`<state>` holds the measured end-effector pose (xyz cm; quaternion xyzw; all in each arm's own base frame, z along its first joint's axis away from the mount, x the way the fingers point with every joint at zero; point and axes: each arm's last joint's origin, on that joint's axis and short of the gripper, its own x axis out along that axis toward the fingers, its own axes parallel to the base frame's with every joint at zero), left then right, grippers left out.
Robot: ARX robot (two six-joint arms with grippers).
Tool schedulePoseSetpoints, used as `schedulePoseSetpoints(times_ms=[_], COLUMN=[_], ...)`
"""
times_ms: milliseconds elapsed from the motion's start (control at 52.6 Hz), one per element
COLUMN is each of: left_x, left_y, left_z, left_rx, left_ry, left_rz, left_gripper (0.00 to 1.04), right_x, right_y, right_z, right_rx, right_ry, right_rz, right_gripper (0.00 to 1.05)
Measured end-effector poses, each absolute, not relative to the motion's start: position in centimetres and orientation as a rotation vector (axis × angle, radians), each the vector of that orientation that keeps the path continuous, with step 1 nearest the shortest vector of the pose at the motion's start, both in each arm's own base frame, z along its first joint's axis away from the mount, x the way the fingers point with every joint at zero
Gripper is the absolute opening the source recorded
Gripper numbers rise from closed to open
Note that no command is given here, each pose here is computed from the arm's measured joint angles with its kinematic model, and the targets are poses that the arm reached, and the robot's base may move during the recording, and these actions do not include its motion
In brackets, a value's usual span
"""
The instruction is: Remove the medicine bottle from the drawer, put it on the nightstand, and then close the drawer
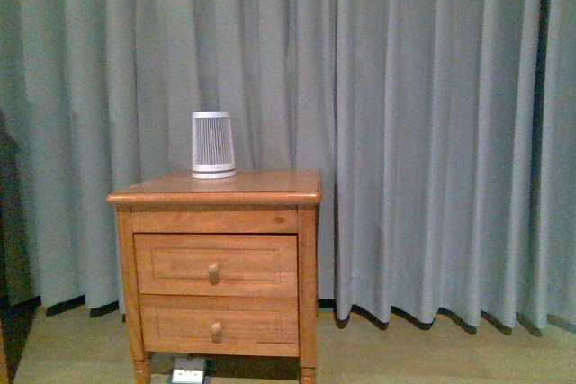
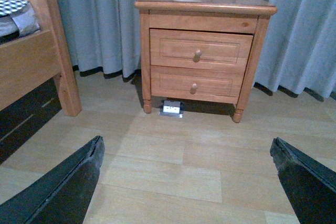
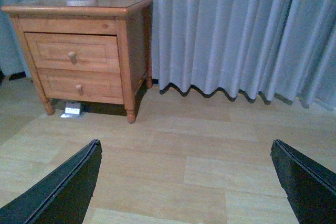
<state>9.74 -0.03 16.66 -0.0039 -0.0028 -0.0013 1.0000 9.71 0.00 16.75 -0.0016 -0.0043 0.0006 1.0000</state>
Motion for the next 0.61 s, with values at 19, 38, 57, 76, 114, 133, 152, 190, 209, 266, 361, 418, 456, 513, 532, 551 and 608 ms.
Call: schedulePoseSetpoints(times_ms=[19, 38, 57, 76, 114, 133, 152, 190, 209, 266, 361, 418, 456, 513, 532, 551, 608], left_x=[9.74, 9.74, 9.74, 9.74, 9.74, 9.74, 9.74, 9.74, 9.74, 9.74, 9.74, 9.74, 9.74, 9.74, 9.74, 9.74, 9.74], left_y=[-0.03, -0.03, -0.03, -0.03, -0.03, -0.03, -0.03, -0.03, -0.03, -0.03, -0.03, -0.03, -0.03, -0.03, -0.03, -0.03, -0.03], left_z=[16.66, 16.66, 16.66, 16.66, 16.66, 16.66, 16.66, 16.66, 16.66, 16.66, 16.66, 16.66, 16.66, 16.66, 16.66, 16.66, 16.66], left_rx=[-0.008, -0.008, -0.008, -0.008, -0.008, -0.008, -0.008, -0.008, -0.008, -0.008, -0.008, -0.008, -0.008, -0.008, -0.007, -0.008, -0.008], left_ry=[-0.006, -0.006, -0.006, -0.006, -0.006, -0.006, -0.006, -0.006, -0.006, -0.006, -0.006, -0.006, -0.006, -0.006, -0.006, -0.006, -0.006], left_rz=[-0.003, -0.003, -0.003, -0.002, -0.003, -0.003, -0.002, -0.003, -0.003, -0.003, -0.002, -0.003, -0.003, -0.003, -0.003, -0.004, -0.002], left_gripper=[0.98, 0.98, 0.98, 0.98, 0.98, 0.98, 0.98, 0.98, 0.98, 0.98, 0.98, 0.98, 0.98, 0.98, 0.98, 0.98, 0.98], right_x=[9.71, 9.71, 9.71, 9.71, 9.71, 9.71, 9.71, 9.71, 9.71, 9.71, 9.71, 9.71, 9.71, 9.71, 9.71, 9.71, 9.71], right_y=[0.0, 0.0, 0.0, 0.0, 0.0, 0.0, 0.0, 0.0, 0.0, 0.0, 0.0, -0.01, 0.0, 0.0, -0.01, 0.0, -0.01], right_z=[16.75, 16.75, 16.75, 16.75, 16.75, 16.75, 16.75, 16.75, 16.75, 16.75, 16.75, 16.75, 16.75, 16.75, 16.75, 16.75, 16.75], right_rx=[-0.003, -0.003, -0.003, -0.003, -0.003, -0.003, -0.003, -0.003, -0.003, -0.003, -0.003, -0.003, -0.003, -0.003, -0.003, -0.003, -0.003], right_ry=[-0.008, -0.009, -0.009, -0.008, -0.008, -0.008, -0.008, -0.008, -0.008, -0.008, -0.008, -0.009, -0.008, -0.009, -0.008, -0.008, -0.008], right_rz=[0.001, 0.002, 0.002, 0.002, 0.002, 0.002, 0.001, 0.002, 0.001, 0.001, 0.002, 0.0, 0.001, 0.001, 0.0, 0.001, 0.0], right_gripper=[0.98, 0.98, 0.98, 0.98, 0.98, 0.98, 0.98, 0.98, 0.98, 0.98, 0.98, 0.98, 0.98, 0.98, 0.98, 0.98, 0.98])
